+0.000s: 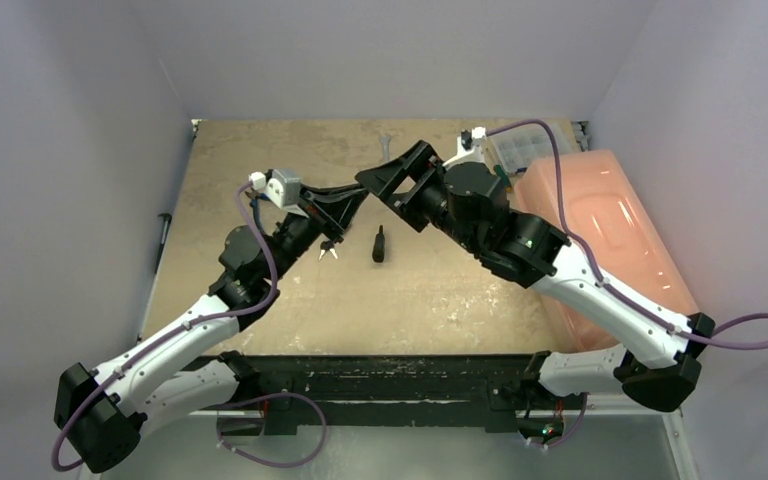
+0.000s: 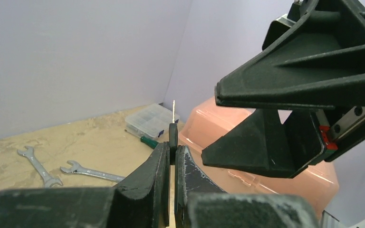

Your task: Unlock with the key

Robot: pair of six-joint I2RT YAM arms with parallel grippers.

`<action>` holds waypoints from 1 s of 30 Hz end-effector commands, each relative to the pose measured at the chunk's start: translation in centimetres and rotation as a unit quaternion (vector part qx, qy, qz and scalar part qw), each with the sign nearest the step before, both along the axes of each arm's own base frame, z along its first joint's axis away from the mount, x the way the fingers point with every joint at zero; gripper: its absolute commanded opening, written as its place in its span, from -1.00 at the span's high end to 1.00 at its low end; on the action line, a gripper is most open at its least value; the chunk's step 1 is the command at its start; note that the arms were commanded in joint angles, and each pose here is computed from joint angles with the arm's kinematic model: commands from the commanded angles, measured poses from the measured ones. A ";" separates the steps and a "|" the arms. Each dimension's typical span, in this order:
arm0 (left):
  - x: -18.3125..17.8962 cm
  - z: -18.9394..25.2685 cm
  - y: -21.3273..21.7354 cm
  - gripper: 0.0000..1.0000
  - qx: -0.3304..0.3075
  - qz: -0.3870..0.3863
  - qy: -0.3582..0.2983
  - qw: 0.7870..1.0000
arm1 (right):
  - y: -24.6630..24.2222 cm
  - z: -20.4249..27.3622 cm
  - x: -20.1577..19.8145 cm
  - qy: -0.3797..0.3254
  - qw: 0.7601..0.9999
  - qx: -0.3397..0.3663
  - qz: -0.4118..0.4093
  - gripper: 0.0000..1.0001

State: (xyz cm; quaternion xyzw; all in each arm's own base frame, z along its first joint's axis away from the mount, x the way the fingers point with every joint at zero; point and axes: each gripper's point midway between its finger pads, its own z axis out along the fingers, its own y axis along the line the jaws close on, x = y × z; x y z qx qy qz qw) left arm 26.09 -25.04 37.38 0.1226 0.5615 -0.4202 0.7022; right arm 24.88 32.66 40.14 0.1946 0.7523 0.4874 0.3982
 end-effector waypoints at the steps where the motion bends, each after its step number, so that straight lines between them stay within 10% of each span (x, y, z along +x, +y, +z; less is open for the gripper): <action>1: -1.5 2.9 0.1 1.00 -0.026 -0.026 -0.034 0.999 | -2.6 1.1 1.1 -0.017 0.999 0.004 -0.046 -0.68; 17: -2.8 3.5 -1.4 1.00 -0.034 -0.083 -0.048 0.995 | -3.1 0.2 3.5 0.004 0.998 0.006 -0.060 -0.28; 30: -2.3 2.8 -2.0 1.00 -0.036 -0.088 -0.042 0.995 | -2.4 -1.0 3.2 0.021 0.999 0.002 -0.045 0.85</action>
